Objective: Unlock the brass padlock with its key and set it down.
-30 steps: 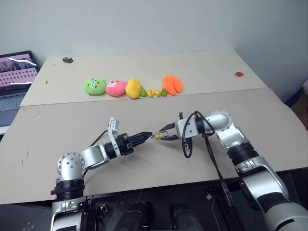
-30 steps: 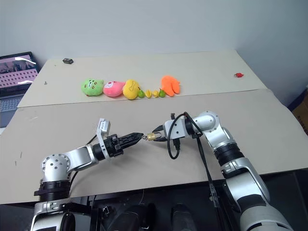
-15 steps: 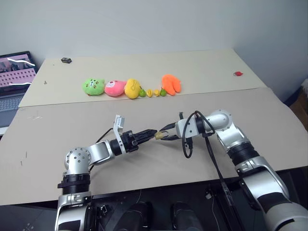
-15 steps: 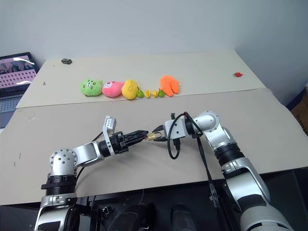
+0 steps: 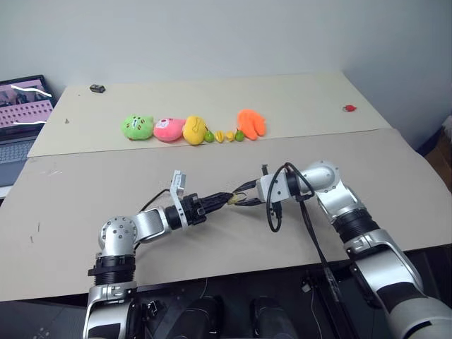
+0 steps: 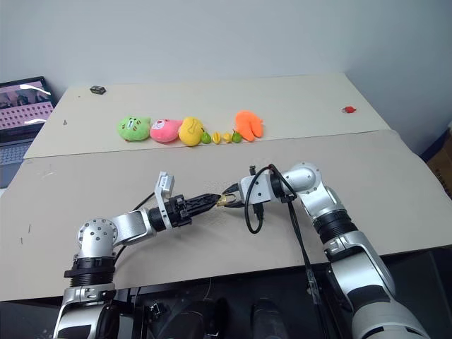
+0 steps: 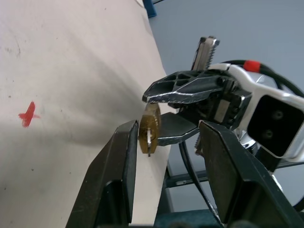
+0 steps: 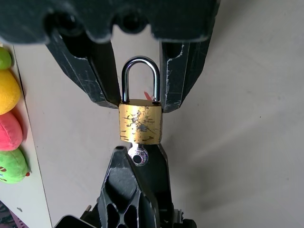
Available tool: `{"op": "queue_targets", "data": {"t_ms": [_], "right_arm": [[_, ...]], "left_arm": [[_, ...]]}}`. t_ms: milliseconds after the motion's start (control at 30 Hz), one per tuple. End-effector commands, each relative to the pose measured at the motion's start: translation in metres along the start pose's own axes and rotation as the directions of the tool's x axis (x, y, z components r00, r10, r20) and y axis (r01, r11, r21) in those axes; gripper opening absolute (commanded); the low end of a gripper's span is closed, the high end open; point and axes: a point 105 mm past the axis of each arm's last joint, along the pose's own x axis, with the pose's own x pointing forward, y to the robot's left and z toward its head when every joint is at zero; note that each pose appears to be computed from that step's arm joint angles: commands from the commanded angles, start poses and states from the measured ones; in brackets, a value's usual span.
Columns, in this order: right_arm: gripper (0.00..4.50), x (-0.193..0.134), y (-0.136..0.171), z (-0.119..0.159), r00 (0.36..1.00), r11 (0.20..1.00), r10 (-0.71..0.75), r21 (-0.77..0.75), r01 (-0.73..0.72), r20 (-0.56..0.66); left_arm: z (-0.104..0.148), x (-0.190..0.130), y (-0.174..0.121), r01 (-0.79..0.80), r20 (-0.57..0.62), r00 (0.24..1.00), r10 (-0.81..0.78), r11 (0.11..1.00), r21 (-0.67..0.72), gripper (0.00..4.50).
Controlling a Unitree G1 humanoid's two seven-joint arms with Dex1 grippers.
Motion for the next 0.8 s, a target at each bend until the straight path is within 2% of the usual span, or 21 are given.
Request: {"op": "queue_targets", "data": {"t_ms": [33, 300, 333, 500, 800], "right_arm": [[0.95, -0.0044, -0.0160, 0.0136, 0.999, 0.997, -0.047, -0.065, 0.048, 0.024], [0.95, -0.0050, -0.0146, 0.0115, 0.999, 0.997, -0.049, -0.061, 0.050, 0.019], [0.95, -0.0050, -0.0145, 0.0114, 0.999, 0.997, -0.049, -0.061, 0.050, 0.018], [0.95, -0.0044, -0.0145, 0.0117, 0.999, 0.997, -0.050, -0.061, 0.052, 0.021], [0.95, -0.0036, -0.0142, 0.0122, 0.999, 0.997, -0.050, -0.063, 0.051, 0.021]], "left_arm": [[0.0020, 0.0026, -0.0088, 0.034, -0.005, 0.999, -0.034, 0.999, 0.023, 2.14], [0.0046, 0.0024, -0.0070, 0.020, 0.004, 1.000, -0.021, 0.999, 0.031, 2.14], [0.0050, 0.0023, -0.0066, 0.017, 0.007, 1.000, -0.018, 0.999, 0.032, 1.63], [0.0076, 0.0035, -0.0062, 0.015, 0.024, 1.000, -0.016, 0.999, 0.040, 0.02], [0.0084, 0.0048, -0.0046, 0.003, 0.025, 1.000, -0.004, 0.999, 0.053, 0.02]]}}
